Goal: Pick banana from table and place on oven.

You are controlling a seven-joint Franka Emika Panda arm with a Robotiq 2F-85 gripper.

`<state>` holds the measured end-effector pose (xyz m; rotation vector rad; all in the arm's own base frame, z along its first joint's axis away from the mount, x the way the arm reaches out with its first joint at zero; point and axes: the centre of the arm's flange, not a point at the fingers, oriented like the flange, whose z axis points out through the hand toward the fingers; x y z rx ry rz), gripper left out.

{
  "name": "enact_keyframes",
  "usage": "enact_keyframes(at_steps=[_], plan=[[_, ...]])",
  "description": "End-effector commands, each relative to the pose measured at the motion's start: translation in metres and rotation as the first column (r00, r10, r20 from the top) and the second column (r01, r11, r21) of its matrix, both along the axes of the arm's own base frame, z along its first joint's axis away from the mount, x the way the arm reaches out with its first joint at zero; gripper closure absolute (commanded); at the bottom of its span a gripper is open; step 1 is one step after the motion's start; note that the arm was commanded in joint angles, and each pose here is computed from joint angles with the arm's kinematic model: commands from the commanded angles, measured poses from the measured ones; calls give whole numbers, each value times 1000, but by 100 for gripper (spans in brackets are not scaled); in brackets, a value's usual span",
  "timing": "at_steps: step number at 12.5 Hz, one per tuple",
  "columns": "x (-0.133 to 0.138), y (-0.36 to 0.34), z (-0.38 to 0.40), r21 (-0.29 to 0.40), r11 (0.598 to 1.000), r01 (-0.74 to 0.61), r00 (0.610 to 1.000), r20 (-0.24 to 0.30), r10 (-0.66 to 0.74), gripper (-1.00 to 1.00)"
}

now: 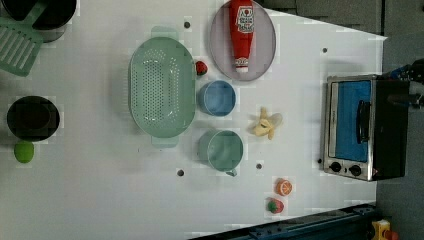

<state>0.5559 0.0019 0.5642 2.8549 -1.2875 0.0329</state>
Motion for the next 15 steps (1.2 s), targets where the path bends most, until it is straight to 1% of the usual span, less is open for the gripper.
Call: enact_keyframes(at_steps=[1, 3, 5, 8, 12, 15], plan=[[-129, -23, 77, 10, 997, 83, 997, 6, -83, -60], [-129, -23, 77, 9, 997, 82, 997, 6, -82, -100], [-128, -23, 74, 9, 997, 82, 997, 1, -82, -100], [-117, -23, 41, 6, 997, 81, 995, -52, -81, -100], [-85, -22, -44, 1, 997, 78, 991, -113, -77, -100], [-67, -22, -112, 0, 997, 76, 989, -124, -75, -100]])
